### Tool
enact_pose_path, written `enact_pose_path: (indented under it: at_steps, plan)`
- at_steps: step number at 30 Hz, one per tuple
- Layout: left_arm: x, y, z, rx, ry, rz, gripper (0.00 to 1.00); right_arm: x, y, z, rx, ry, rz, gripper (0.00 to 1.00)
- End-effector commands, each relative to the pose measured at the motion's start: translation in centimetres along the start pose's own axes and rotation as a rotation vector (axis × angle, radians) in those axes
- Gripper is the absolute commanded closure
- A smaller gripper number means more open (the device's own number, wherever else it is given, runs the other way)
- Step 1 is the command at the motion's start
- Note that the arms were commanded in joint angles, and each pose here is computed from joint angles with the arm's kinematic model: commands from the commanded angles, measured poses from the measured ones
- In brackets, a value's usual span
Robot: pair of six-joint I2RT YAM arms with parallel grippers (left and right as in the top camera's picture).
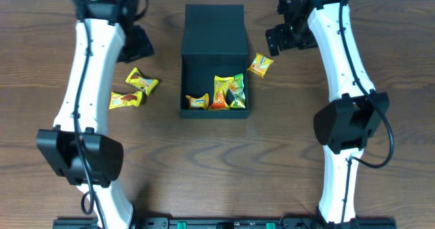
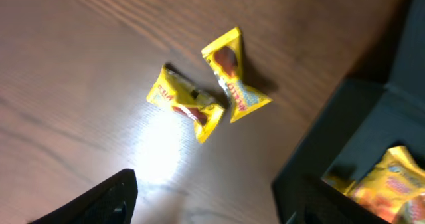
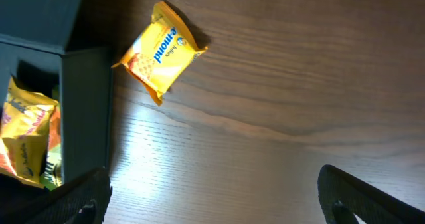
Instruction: Pack container
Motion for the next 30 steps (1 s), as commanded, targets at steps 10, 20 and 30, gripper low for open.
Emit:
enact_pose_path:
  at_steps: [10, 20, 30]
  plan:
    - [0.7, -0.4, -7.0, -0.087, 0.278, 0.498, 0.34, 0.3, 0.3, 1.9, 0.035, -0.058, -0.026, 0.01]
    - [-0.6, -3.0, -12.6, -0.083, 0.468, 0.642, 0.44, 0.5, 1.0, 1.9, 0.046, -0.06, -0.014, 0.01]
    - [-1.8, -1.0, -15.4, 0.077, 0.48, 0.616, 0.44, 0.5, 1.0, 1.9, 0.044, -0.061, -0.014, 0.01]
Point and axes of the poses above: each gripper's point midway between its finger pads, its own z axis back along the fingers, its own y axis along the line the jaws close on, x = y × z, the point moved 4 cm from there along z, back along the fingers, and after that the axes turned 14 degrees about z, right-handed, at the moved point
